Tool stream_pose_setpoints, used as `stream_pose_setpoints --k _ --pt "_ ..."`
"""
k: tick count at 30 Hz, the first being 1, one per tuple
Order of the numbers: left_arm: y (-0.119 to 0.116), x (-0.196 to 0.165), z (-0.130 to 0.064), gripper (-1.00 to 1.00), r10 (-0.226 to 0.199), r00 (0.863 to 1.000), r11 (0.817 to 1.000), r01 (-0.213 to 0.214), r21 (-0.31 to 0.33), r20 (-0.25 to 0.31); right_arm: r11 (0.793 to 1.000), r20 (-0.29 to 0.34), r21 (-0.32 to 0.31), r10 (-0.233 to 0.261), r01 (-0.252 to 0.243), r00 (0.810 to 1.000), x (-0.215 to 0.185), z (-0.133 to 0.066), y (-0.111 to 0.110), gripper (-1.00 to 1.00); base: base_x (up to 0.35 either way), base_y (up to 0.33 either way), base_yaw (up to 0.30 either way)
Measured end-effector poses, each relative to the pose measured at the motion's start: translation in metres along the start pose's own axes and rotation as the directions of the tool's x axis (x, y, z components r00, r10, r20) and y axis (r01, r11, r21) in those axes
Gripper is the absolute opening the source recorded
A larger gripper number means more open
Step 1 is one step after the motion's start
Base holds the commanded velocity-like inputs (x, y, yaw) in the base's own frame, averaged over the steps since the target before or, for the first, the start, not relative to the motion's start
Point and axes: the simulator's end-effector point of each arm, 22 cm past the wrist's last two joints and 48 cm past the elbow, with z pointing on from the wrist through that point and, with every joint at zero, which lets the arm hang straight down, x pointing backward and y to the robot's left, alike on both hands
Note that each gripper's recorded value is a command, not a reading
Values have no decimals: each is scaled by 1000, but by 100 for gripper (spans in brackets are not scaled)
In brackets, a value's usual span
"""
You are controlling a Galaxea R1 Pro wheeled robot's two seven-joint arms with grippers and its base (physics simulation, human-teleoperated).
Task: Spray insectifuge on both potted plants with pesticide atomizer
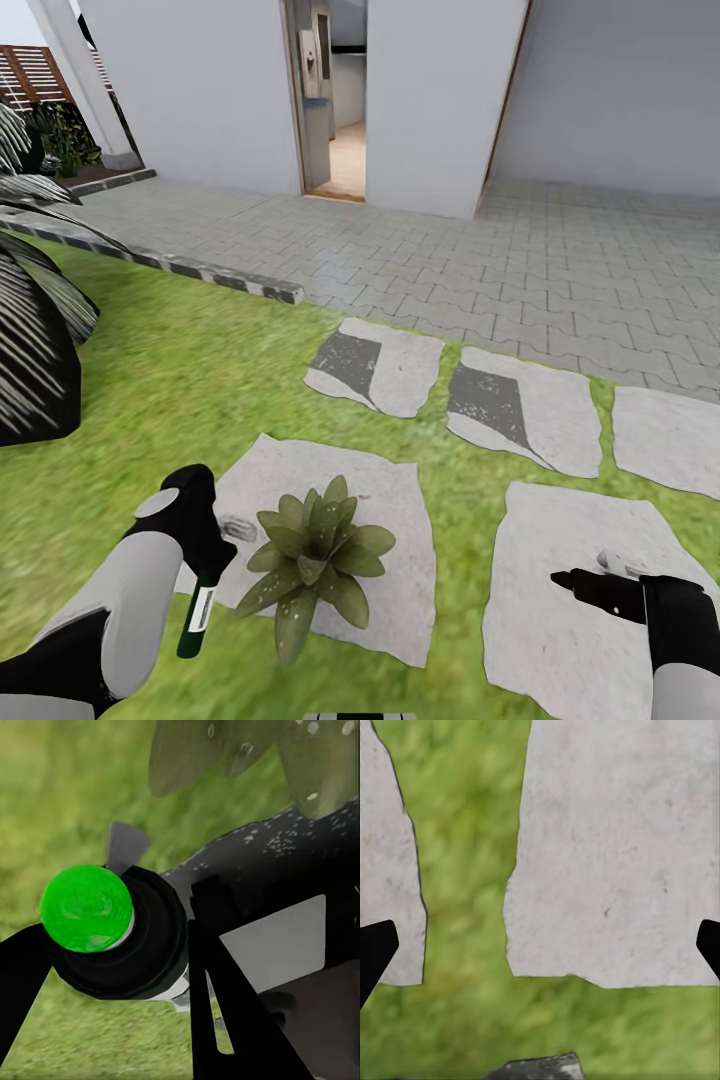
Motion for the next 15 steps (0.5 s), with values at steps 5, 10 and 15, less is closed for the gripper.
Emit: stream_pose_setpoints --k 5,10,15 --pt "-17 14 20 -100 22 998 999 -18 48 -66 1000 0 -2 -1 1 1000 0 0 0 100 0 0 1" --pt "-21 22 28 -100 28 995 998 -22 67 -93 1000 -2 -1 -2 2 1000 0 1 1 100 0 0 165" --pt "-23 28 36 -100 25 994 997 -17 77 -107 1000 -7 -2 -3 3 1000 2 2 1 100 -110 -66 235"
